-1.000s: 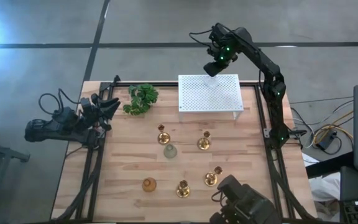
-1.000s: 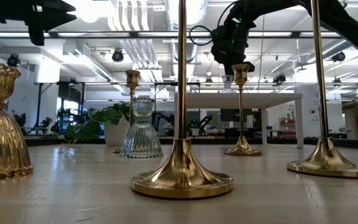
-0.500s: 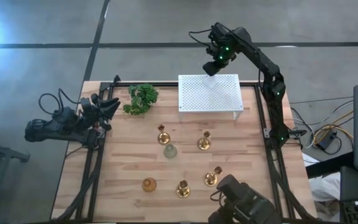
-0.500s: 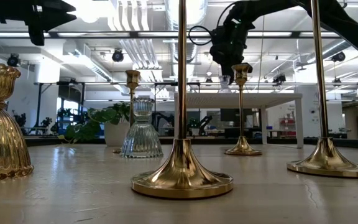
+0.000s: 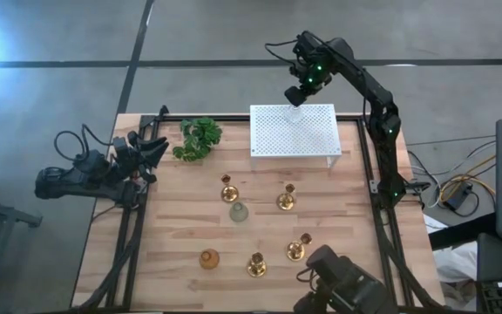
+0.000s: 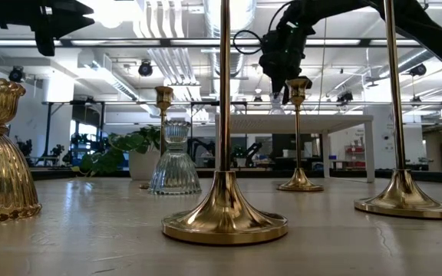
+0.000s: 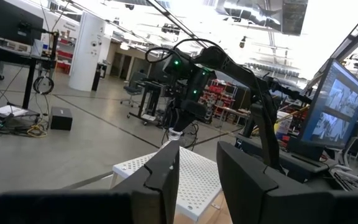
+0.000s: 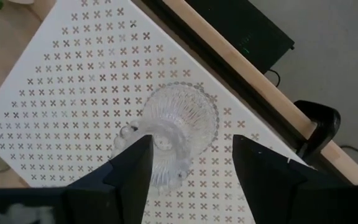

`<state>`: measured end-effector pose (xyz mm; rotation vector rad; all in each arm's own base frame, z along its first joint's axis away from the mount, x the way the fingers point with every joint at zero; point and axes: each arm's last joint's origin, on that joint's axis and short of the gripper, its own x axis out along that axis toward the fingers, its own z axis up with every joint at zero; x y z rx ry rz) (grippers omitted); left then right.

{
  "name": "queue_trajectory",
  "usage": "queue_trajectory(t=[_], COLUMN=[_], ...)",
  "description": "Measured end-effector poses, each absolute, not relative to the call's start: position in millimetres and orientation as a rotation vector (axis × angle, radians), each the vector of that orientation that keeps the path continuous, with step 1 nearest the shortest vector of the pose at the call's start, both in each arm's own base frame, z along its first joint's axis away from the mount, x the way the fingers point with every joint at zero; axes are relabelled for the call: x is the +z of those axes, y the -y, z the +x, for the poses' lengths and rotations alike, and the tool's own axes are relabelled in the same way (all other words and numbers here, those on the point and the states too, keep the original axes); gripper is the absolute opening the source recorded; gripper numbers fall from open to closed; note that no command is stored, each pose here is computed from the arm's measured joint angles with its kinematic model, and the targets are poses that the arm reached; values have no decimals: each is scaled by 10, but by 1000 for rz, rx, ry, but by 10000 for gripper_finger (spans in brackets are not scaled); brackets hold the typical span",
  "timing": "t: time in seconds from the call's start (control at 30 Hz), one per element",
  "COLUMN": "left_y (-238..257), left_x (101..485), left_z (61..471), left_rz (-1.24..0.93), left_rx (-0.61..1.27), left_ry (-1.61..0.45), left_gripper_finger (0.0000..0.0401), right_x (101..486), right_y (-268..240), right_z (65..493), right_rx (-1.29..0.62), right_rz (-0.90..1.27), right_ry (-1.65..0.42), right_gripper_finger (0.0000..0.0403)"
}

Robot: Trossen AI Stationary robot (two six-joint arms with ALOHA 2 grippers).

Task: Pick & Place candle stick holders
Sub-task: Put the transparent glass candle holder on the shelf, then put the yellow glass candle holder on the shelf

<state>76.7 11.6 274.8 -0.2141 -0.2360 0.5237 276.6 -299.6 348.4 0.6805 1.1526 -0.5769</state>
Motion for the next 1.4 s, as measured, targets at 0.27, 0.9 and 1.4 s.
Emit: queue_trajectory(t=[0.27,0.9,1.4], left_y=[-116,-116,-116], left_x=[2747,2748,2754], left_z=[768,767,765], left_rz=[-214,-174,-173], left_rx=[524,528,528], left_ry=[236,226,227], left_gripper_finger=[112,112,112], right_x=[3765,5121,5425], right_y=[2872,1484,294], right_z=[2654,1791,1531], right_rx=[-589,-539,-415], right_rz=[642,430,426], right_ry=[-1081,-682,-532], right_gripper_finger=[207,187,170])
